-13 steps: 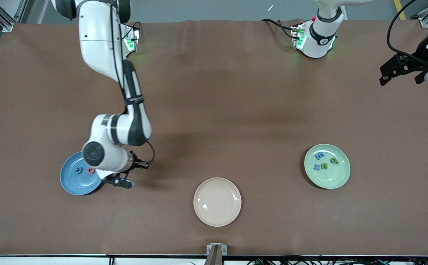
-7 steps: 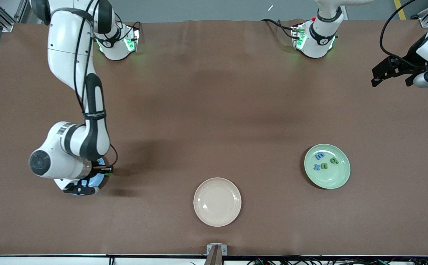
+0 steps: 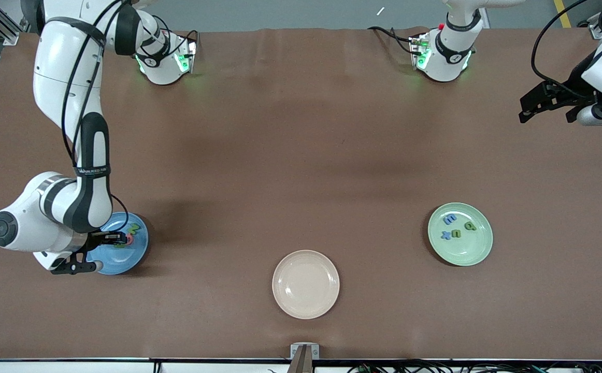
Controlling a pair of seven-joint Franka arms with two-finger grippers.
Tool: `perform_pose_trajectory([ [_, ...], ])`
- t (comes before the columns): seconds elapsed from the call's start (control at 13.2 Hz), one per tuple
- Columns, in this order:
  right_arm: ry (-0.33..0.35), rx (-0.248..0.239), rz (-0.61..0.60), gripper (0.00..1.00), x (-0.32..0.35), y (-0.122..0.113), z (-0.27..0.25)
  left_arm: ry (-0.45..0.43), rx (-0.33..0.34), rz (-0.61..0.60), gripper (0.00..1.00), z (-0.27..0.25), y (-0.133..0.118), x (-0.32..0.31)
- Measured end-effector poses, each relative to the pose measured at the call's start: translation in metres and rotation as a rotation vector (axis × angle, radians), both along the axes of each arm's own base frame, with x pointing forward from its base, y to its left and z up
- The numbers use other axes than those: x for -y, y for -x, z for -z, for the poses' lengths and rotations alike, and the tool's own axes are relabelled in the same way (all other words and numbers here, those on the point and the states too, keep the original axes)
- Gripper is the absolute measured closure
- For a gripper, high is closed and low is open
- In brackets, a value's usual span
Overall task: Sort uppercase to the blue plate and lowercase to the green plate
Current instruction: 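Carry the green B onto the blue plate and open the right gripper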
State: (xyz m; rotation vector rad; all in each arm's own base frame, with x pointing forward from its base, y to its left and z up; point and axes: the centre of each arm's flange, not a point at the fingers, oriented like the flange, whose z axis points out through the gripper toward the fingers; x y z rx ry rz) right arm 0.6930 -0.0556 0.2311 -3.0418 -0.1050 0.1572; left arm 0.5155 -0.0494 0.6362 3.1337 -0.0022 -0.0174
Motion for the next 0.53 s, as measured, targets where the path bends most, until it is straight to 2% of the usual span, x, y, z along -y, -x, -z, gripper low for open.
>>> perform_pose_trajectory([
  [0.3,0.014,0.070,-0.043,0.04,0.004,-0.019,-0.036,0.000,0.000,-0.005,0.00,0.000,0.000,-0.001],
  [0.38,0.009,0.081,-0.054,0.00,0.002,-0.024,-0.051,0.000,0.001,-0.006,0.00,0.000,0.000,-0.001],
  [0.53,-0.007,0.095,-0.076,0.00,-0.006,-0.031,-0.081,0.000,0.003,-0.007,0.00,0.000,-0.001,-0.001],
])
